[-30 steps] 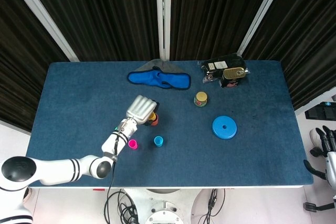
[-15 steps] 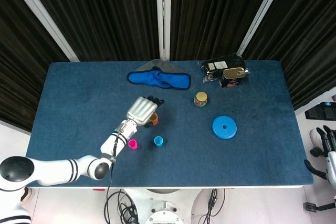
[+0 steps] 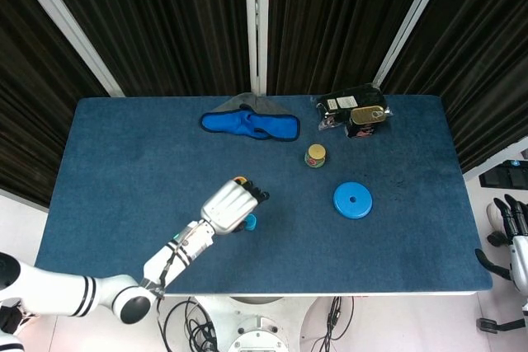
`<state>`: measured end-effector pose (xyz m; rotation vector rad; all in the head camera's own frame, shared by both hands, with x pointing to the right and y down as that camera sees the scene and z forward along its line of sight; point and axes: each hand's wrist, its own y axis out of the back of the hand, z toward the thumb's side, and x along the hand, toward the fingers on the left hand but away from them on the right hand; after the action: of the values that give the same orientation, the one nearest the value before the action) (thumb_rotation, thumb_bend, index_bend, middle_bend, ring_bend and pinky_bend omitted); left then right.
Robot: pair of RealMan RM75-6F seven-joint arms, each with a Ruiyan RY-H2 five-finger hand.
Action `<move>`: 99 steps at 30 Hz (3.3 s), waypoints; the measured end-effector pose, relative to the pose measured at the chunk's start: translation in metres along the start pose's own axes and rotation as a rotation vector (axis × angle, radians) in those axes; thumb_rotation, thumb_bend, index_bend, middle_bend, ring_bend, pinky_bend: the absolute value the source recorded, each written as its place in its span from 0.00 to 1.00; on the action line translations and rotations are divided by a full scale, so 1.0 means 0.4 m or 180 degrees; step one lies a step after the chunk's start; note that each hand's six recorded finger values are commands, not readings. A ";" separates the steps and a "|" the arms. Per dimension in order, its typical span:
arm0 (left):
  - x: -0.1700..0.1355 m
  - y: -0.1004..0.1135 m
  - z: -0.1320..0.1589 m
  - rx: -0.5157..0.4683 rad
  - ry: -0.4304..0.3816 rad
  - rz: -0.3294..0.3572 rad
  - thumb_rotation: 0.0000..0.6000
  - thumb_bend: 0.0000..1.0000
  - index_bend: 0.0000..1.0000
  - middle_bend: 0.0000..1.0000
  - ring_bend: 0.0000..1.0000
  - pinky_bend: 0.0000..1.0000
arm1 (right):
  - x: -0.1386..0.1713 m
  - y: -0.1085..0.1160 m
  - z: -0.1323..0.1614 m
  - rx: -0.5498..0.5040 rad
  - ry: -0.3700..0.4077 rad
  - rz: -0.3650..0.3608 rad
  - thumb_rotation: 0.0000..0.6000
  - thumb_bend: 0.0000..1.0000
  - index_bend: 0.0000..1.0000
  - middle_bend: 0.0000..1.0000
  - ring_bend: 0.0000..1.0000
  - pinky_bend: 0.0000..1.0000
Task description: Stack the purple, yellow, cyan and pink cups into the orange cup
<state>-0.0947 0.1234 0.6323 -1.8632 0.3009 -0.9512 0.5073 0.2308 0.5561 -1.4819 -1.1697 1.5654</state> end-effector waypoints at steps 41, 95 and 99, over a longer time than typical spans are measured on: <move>0.085 -0.201 0.013 0.0039 0.0028 -0.0376 1.00 0.21 0.40 0.42 0.40 0.58 | 0.010 -0.017 -0.039 -0.0031 -0.0084 0.0093 1.00 0.17 0.00 0.00 0.00 0.00; 0.164 -0.053 -0.154 -0.0572 0.0666 0.0023 1.00 0.26 0.50 0.52 0.56 0.66 | 0.002 -0.010 -0.030 0.0003 -0.0085 0.0114 1.00 0.17 0.00 0.00 0.00 0.00; 0.179 -0.059 -0.162 -0.0547 0.0696 0.0025 1.00 0.26 0.50 0.52 0.56 0.66 | 0.002 -0.009 -0.030 -0.0001 -0.0087 0.0106 1.00 0.17 0.00 0.00 0.00 0.00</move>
<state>-0.0986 0.0509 0.7002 -1.9122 0.5363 -1.1567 0.5188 0.2348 0.5595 -1.4916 -1.1662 1.6125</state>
